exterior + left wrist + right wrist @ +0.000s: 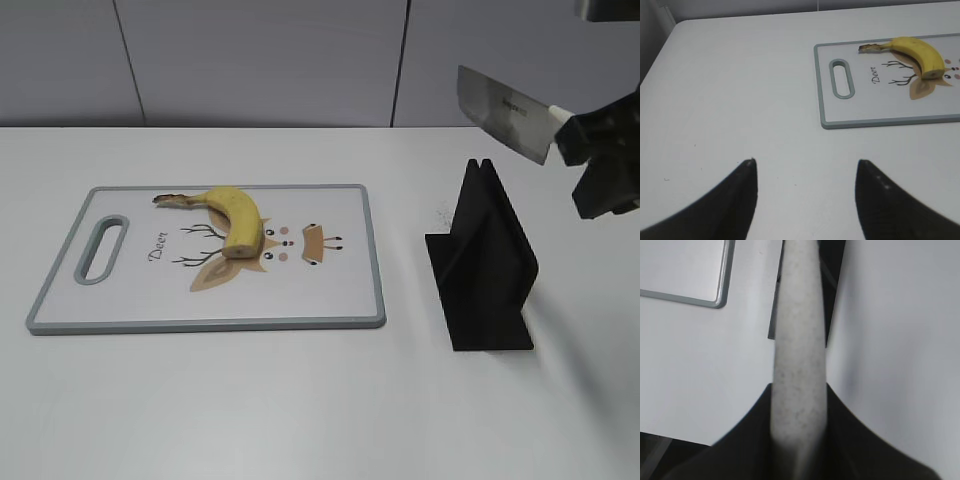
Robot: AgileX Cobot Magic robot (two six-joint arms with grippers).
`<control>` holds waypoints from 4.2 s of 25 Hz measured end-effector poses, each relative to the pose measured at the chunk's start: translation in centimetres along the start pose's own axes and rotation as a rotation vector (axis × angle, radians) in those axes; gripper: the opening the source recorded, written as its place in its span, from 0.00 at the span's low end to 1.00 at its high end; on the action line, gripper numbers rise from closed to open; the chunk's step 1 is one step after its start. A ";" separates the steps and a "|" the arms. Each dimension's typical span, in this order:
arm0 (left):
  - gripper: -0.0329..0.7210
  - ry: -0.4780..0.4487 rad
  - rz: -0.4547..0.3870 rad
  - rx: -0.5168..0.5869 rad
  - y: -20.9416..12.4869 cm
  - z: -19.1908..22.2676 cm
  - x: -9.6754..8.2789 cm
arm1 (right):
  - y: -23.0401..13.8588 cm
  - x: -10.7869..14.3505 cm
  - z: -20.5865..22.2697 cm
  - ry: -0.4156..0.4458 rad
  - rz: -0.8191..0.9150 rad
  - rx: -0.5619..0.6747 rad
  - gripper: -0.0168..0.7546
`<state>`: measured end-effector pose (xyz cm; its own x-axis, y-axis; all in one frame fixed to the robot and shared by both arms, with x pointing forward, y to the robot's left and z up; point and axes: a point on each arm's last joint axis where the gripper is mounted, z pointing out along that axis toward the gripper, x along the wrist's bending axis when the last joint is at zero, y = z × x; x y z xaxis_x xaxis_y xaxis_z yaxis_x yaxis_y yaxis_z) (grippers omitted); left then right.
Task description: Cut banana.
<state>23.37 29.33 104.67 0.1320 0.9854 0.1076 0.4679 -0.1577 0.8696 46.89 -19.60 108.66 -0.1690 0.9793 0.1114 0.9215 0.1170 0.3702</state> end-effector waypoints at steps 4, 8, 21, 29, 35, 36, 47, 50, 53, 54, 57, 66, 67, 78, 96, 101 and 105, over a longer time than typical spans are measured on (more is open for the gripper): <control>0.83 0.000 0.000 0.001 0.0 0.0 0.0 | 0.2 0.1 -0.4 0.002 -0.002 -0.009 0.25; 0.83 0.000 0.000 0.002 0.0 0.0 0.0 | 0.7 0.2 -1.9 0.002 -0.005 -0.005 0.25; 0.83 0.001 0.001 0.007 0.0 0.1 0.0 | 3.1 0.9 -7.6 0.035 -0.010 -0.128 0.25; 0.83 -0.005 0.000 0.029 1.6 0.0 0.3 | 3.2 1.0 -7.9 0.031 -0.107 -0.138 0.25; 0.83 -0.043 0.066 0.020 5.7 0.4 0.7 | 3.2 1.0 -7.9 0.017 -0.313 -0.141 0.25; 0.83 -0.058 0.078 0.018 6.6 0.6 0.7 | 3.2 1.0 -7.9 0.015 -0.342 -0.141 0.25; 0.83 -0.163 0.285 -0.022 15.9 3.1 1.5 | 4.5 1.8 -6.8 0.046 -0.608 -0.160 0.25; 0.83 -0.207 0.369 -0.001 17.6 4.3 1.5 | 5.5 2.6 -6.1 0.105 -0.694 -0.153 0.25; 0.83 -0.240 0.426 0.025 19.0 5.9 1.6 | 6.8 3.5 -5.7 0.150 -0.773 -0.163 0.25; 0.83 -0.258 0.440 0.029 19.6 6.5 1.6 | 7.2 3.7 -5.6 0.159 -0.801 -0.169 0.25; 0.83 -0.325 0.502 0.033 21.1 7.9 1.4 | 8.7 4.2 -4.6 0.171 -0.857 -0.165 0.25; 0.83 -0.453 0.746 0.058 24.9 12.8 1.6 | 11.5 5.1 -0.3 0.194 -1.158 -0.130 0.25; 0.83 -0.469 0.763 0.065 25.0 13.6 1.6 | 11.7 5.3 0.3 0.202 -1.179 -0.127 0.25; 0.83 -0.690 1.046 0.112 24.0 21.6 -2.1 | 13.3 7.0 6.7 0.359 -1.333 -0.182 0.25; 0.72 -0.734 1.120 0.231 20.6 30.0 -5.1 | 14.3 7.7 10.5 0.407 -1.289 -0.224 0.25; 0.36 -0.731 1.111 0.220 20.6 30.2 -5.2 | 14.2 7.7 11.4 0.420 -1.280 -0.206 0.25; 0.10 -0.730 1.112 0.219 20.6 30.3 -5.2 | 14.2 7.8 11.9 0.439 -1.269 -0.202 0.25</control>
<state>58.78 18.98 107.45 0.9289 0.0813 0.3613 -0.0706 -0.9189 0.3882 62.79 -8.28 103.81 -0.9876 0.0788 -0.1361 -0.0111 0.8282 0.5604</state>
